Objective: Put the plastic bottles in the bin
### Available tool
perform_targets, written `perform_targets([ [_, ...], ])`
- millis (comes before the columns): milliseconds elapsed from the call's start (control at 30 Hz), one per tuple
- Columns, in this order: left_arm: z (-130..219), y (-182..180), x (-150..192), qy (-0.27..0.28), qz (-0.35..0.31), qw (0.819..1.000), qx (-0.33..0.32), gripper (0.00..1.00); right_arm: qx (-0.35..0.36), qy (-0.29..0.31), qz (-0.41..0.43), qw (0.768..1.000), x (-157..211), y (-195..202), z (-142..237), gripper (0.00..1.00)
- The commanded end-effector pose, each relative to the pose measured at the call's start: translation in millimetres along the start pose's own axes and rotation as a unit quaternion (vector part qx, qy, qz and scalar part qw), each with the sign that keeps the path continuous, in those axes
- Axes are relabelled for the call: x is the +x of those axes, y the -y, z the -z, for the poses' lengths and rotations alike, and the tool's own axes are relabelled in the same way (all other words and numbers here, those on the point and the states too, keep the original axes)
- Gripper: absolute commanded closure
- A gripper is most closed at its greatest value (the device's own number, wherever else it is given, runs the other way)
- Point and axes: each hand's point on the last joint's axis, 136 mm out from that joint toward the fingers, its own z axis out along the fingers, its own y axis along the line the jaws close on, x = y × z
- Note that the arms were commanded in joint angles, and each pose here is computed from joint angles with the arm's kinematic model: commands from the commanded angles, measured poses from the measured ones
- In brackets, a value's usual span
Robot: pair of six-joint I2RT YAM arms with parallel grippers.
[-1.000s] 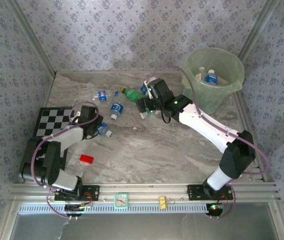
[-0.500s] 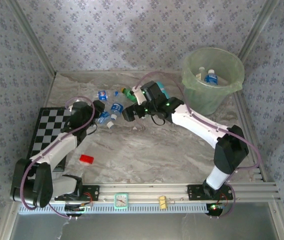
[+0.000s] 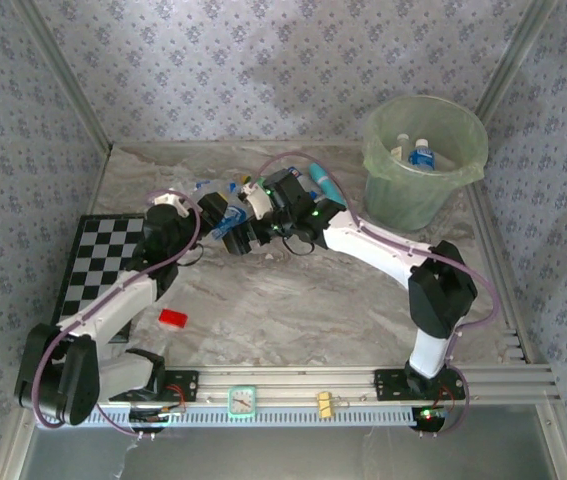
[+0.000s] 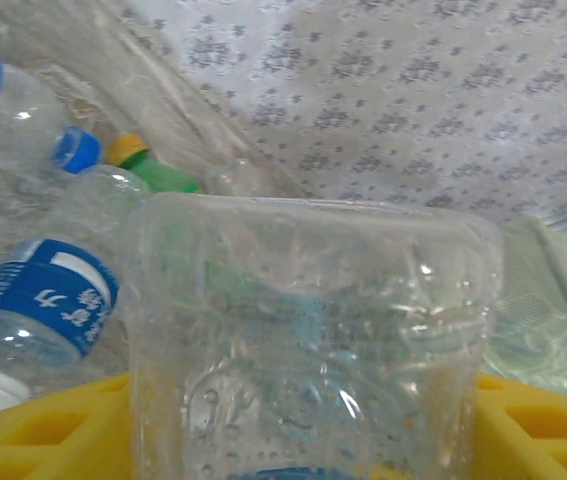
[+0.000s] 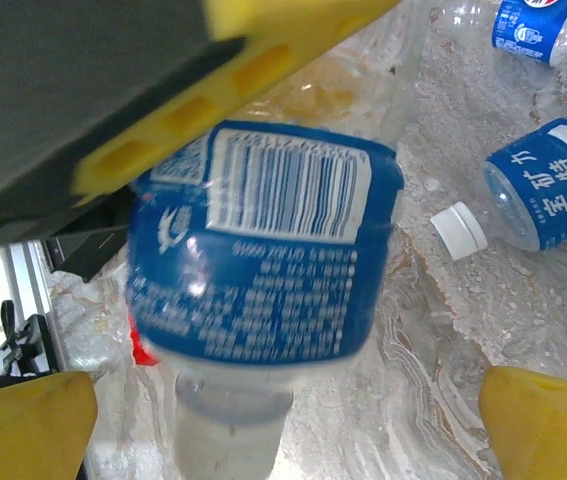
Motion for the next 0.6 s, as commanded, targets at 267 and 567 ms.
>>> perform_targets([
  [267, 4, 25, 10, -0.003, 0.010, 0.999, 0.052, 0.32, -0.005, 0.014, -0.006, 1.000, -14, -2, -10, 0.03],
  [567, 2, 26, 15, -0.002, 0.041, 0.997, 0.064, 0.30, -0.019, 0.009, -0.016, 1.000, -9, -3, -20, 0.12],
])
